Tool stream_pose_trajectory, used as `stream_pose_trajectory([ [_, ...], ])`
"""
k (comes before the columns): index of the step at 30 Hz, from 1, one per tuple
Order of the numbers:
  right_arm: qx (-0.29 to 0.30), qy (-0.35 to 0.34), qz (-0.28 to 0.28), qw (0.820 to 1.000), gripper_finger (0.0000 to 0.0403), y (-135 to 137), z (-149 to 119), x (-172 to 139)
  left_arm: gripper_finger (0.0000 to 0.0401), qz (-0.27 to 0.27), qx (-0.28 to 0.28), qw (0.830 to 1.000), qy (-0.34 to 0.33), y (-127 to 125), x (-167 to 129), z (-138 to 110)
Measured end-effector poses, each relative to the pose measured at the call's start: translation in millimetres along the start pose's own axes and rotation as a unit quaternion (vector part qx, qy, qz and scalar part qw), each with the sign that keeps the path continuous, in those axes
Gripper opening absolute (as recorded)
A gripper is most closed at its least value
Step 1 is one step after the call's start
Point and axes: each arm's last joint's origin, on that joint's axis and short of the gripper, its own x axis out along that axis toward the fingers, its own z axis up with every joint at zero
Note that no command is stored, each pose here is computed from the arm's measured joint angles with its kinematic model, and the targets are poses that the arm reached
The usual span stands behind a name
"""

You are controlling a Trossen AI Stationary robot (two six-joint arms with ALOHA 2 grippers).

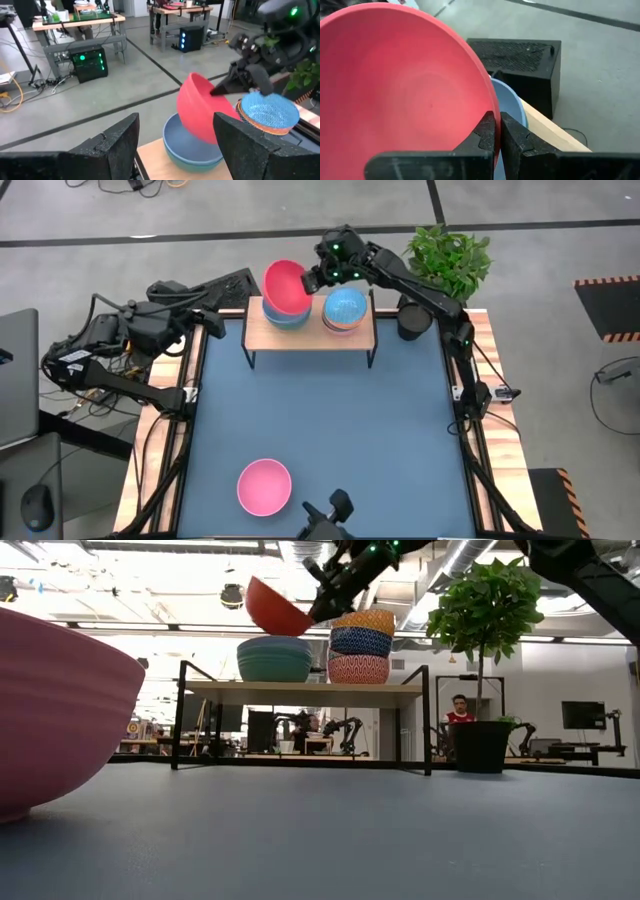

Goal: Place and stack bowls onto a shelf
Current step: Stack the red bowl on top of the blue bowl on the shelf

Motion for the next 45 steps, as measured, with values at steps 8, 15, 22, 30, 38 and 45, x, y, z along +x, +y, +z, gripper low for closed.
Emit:
stream_pose_trajectory([
  [8,0.009,0.039,0.001,0.999,0.0031,-10,-8,12,0.0241,-0.006,-0.007,1.000,0.009,0,0,-2],
  [15,0.007,0.035,-0.006,0.999,0.0075,-8,-8,12,0.0241,-0.006,-0.007,1.000,0.010,0,0,-2],
  [22,0.003,0.033,-0.008,0.999,0.0094,-11,-7,12,0.0241,-0.006,-0.007,1.000,0.010,0,0,-2],
  [30,-0.027,-0.004,0.004,1.000,0.0142,-10,1,11,0.0241,-0.005,-0.001,1.000,0.013,1,0,-3],
  [38,-0.049,-0.095,0.027,0.994,0.0175,-2,25,-16,0.0241,-0.024,0.014,0.999,0.031,1,0,-7],
  [45,-0.076,-0.057,0.035,0.995,0.0137,-1,12,6,0.0241,-0.020,0.021,0.999,0.043,2,0,-10],
])
